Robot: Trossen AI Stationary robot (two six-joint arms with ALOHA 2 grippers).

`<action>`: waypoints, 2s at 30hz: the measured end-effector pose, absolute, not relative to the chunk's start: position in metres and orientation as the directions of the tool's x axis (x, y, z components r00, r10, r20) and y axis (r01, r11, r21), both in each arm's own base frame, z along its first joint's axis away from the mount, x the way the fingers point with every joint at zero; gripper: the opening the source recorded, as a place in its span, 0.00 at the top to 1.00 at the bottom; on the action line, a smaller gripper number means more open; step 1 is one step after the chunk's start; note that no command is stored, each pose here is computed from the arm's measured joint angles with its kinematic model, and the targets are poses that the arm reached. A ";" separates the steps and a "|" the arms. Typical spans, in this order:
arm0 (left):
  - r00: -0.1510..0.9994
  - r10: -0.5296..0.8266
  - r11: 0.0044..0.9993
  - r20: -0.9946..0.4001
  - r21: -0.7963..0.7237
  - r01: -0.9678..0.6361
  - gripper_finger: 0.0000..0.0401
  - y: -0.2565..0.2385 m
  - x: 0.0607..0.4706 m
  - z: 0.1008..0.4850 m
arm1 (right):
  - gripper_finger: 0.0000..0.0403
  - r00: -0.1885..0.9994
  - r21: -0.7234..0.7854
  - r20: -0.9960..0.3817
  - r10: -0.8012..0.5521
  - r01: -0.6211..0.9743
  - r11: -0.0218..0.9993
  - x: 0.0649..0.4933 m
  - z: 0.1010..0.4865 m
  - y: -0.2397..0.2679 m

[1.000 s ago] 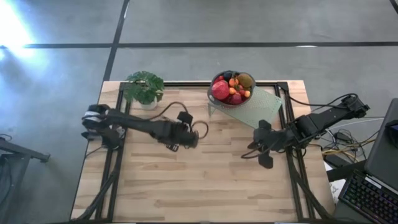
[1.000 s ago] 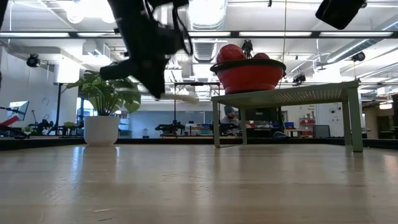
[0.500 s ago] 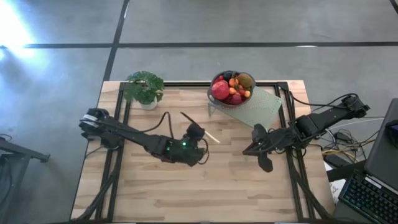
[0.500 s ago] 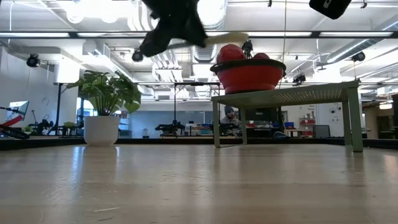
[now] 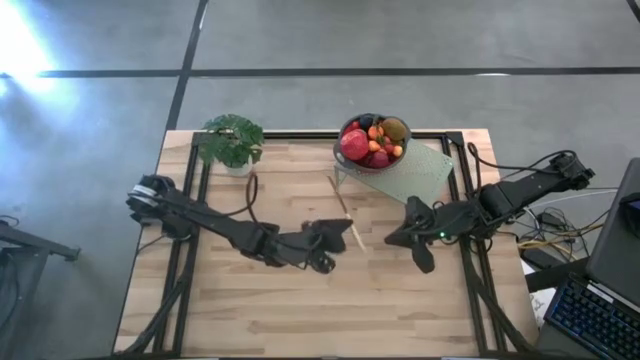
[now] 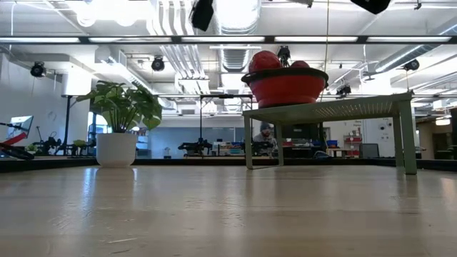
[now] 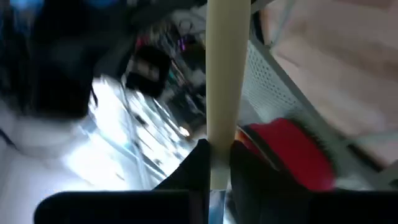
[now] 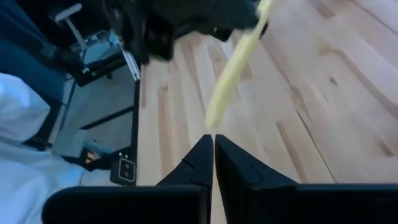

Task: Pick & Place Fruit
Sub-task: Put the yellow table knife on the shelf

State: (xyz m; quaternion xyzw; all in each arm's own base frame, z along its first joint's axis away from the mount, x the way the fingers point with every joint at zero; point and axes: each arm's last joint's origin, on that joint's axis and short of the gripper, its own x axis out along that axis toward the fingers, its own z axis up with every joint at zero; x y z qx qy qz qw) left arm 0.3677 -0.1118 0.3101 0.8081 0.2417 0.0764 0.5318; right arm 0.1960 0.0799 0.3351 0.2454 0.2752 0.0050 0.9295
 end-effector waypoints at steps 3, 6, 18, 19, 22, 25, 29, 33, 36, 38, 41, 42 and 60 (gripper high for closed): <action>0.885 0.451 -0.446 -0.118 0.829 0.338 0.90 -0.116 0.368 0.312 | 0.93 0.859 0.465 -0.492 0.142 0.121 0.877 0.198 0.337 0.079; 0.903 0.421 -0.485 -0.079 0.822 0.298 0.90 -0.117 0.369 0.317 | 0.87 0.877 0.478 -0.461 0.134 0.118 0.870 0.201 0.340 0.076; 0.951 0.302 -0.465 0.066 0.881 0.087 0.90 -0.120 0.372 0.348 | 0.61 0.912 0.562 -0.349 0.216 0.019 0.827 0.210 0.350 0.072; 0.951 0.300 -0.463 0.069 0.882 0.082 0.90 -0.120 0.372 0.349 | 0.59 0.916 0.571 -0.329 0.230 -0.001 0.821 0.211 0.352 0.073; 0.952 0.297 -0.461 0.076 0.884 0.073 0.90 -0.119 0.373 0.352 | 0.55 0.925 0.583 -0.287 0.249 -0.038 0.812 0.212 0.357 0.074; 0.953 0.293 -0.460 0.081 0.886 0.067 0.90 -0.119 0.373 0.354 | 0.51 0.926 0.583 -0.285 0.249 -0.038 0.811 0.212 0.357 0.073; 0.953 0.292 -0.459 0.083 0.886 0.063 0.90 -0.119 0.373 0.355 | 0.47 0.929 0.586 -0.275 0.249 -0.044 0.809 0.213 0.358 0.074; 0.952 0.294 -0.459 0.083 0.886 0.065 0.90 -0.117 0.374 0.355 | 0.44 0.925 0.579 -0.295 0.241 -0.028 0.815 0.220 0.352 0.075; 0.952 0.297 -0.460 0.080 0.885 0.069 0.90 -0.116 0.374 0.354 | 0.42 0.923 0.579 -0.303 0.238 -0.020 0.815 0.228 0.348 0.076; 0.951 0.298 -0.458 0.080 0.886 0.068 0.90 -0.116 0.374 0.354 | 0.41 0.926 0.577 -0.293 0.237 -0.027 0.816 0.233 0.346 0.077; 0.952 0.296 -0.455 0.082 0.888 0.065 0.89 -0.116 0.374 0.354 | 0.40 0.929 0.565 -0.285 0.237 -0.037 0.824 0.234 0.347 0.077; 0.952 0.296 -0.456 0.080 0.887 0.067 0.89 -0.116 0.374 0.353 | 0.41 0.931 0.565 -0.279 0.235 -0.038 0.824 0.234 0.348 0.077; 0.949 0.307 -0.464 0.071 0.882 0.084 0.89 -0.115 0.374 0.352 | 0.86 0.933 0.565 -0.275 0.234 -0.040 0.824 0.231 0.350 0.076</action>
